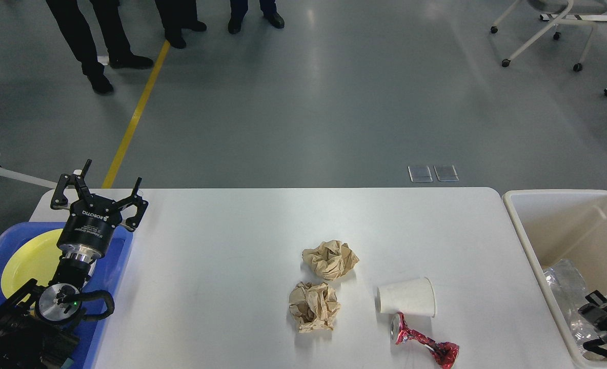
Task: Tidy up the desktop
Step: 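Lower the cream cup into the bin and open the right gripper, then raise the right gripper and move it toward the white paper cup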
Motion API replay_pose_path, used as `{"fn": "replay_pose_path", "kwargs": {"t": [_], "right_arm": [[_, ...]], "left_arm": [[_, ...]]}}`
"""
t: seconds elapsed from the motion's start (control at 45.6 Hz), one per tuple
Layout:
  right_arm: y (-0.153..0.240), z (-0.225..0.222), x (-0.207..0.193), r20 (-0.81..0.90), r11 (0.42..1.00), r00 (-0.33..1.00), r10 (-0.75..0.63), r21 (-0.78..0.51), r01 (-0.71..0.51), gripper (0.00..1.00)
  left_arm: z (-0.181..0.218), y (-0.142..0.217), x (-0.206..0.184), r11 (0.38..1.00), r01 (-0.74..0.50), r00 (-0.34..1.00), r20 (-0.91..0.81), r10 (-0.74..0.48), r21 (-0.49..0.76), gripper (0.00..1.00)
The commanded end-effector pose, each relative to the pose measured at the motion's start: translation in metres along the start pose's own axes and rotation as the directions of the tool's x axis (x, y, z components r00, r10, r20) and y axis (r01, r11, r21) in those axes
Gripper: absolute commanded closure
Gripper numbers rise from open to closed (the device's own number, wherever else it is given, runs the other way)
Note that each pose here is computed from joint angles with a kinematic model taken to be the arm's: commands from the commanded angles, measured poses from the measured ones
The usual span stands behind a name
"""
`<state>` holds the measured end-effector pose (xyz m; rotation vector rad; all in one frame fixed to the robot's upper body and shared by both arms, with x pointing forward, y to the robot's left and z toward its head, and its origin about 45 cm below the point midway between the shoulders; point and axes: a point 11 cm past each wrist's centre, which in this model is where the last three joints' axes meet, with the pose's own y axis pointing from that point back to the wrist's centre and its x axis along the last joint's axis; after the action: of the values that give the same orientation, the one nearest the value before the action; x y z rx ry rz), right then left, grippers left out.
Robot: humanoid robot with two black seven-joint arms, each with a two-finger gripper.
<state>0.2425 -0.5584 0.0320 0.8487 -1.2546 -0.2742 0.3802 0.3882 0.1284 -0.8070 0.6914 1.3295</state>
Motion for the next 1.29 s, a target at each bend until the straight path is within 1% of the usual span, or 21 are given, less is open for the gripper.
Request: {"fn": "replay_pose_path", "kwargs": {"t": [0.0, 0.022, 0.044, 0.197, 0.263, 0.351, 0.46, 0.57, 0.658, 0.789, 0.899, 0.964, 1.052, 1.14, 1.184, 1.271], "right_arm": [[0.000, 0.000, 0.005, 0.000, 0.998, 0.998, 0.063, 0.001, -0.063, 0.21], [0.000, -0.001, 0.006, 0.001, 0.998, 0.998, 0.070, 0.003, -0.070, 0.06], [0.001, -0.001, 0.006, 0.002, 0.997, 0.997, 0.073, 0.004, -0.073, 0.00], [0.001, -0.002, 0.001, 0.000, 0.999, 0.999, 0.054, 0.004, -0.054, 0.00], [0.001, -0.003, 0.005, 0.002, 0.998, 0.998, 0.060, 0.006, -0.060, 0.00], [0.002, -0.005, 0.003, -0.003, 0.999, 0.999, 0.037, 0.010, -0.037, 0.00], [0.007, -0.018, 0.013, -0.014, 1.000, 1.000, 0.008, 0.029, -0.008, 0.00], [0.019, -0.022, 0.031, -0.141, 0.997, 0.989, -0.050, 0.049, 0.057, 0.00], [0.035, -0.036, 0.048, -0.220, 0.992, 0.974, -0.058, 0.094, 0.081, 0.00], [0.067, -0.061, 0.064, -0.303, 0.973, 0.944, -0.130, 0.145, 0.180, 0.00], [0.105, -0.092, 0.093, -0.442, 0.947, 0.873, -0.205, 0.134, 0.291, 0.00], [0.135, -0.112, 0.103, -0.539, 0.920, 0.798, -0.269, 0.101, 0.378, 0.00], [0.176, -0.139, 0.111, -0.641, 0.884, 0.698, -0.320, 0.062, 0.463, 0.00], [0.210, -0.153, 0.116, -0.687, 0.844, 0.630, -0.362, 0.045, 0.535, 0.00], [0.231, -0.162, 0.121, -0.701, 0.823, 0.612, -0.367, 0.063, 0.565, 0.00], [0.269, -0.168, 0.117, -0.739, 0.784, 0.562, -0.370, 0.077, 0.616, 0.00]], "left_arm": [[0.000, 0.000, 0.000, 1.000, 0.000, 1.000, 0.000, 0.000, 0.000, 0.04], [0.000, 0.000, 0.000, 1.000, 0.000, 1.000, 0.000, 0.000, 0.000, 0.04], [0.000, 0.000, 0.000, 1.000, 0.000, 1.000, 0.000, 0.000, 0.000, 0.04], [0.000, 0.000, 0.000, 1.000, 0.000, 1.000, 0.000, 0.000, 0.000, 0.04], [0.000, 0.000, 0.000, 1.000, 0.000, 1.000, 0.001, 0.000, 0.001, 0.04], [0.000, 0.000, 0.000, 1.000, 0.000, 1.000, 0.001, 0.000, 0.001, 0.04], [0.000, 0.000, 0.000, 1.000, 0.000, 1.000, 0.000, 0.000, 0.000, 0.04], [0.000, 0.000, 0.000, 1.000, 0.000, 1.000, 0.000, 0.000, 0.000, 0.04], [0.000, 0.000, 0.000, 1.000, 0.000, 1.000, 0.000, 0.000, 0.000, 0.04], [0.000, 0.000, 0.000, 1.000, 0.000, 1.000, 0.000, 0.000, 0.000, 0.04], [0.000, 0.000, 0.000, 1.000, 0.000, 1.000, 0.000, 0.000, 0.000, 0.04], [0.000, 0.000, 0.000, 1.000, 0.000, 1.000, 0.000, 0.000, 0.000, 0.04], [0.000, 0.000, 0.000, 1.000, 0.001, 1.000, -0.001, -0.001, 0.000, 0.04], [0.000, 0.000, 0.000, 1.000, 0.001, 1.000, -0.001, -0.001, 0.000, 0.04], [0.000, 0.000, 0.000, 1.000, 0.001, 1.000, -0.001, -0.001, 0.000, 0.04], [0.000, 0.000, 0.000, 1.000, 0.000, 1.000, 0.001, 0.000, 0.001, 0.04]]}}
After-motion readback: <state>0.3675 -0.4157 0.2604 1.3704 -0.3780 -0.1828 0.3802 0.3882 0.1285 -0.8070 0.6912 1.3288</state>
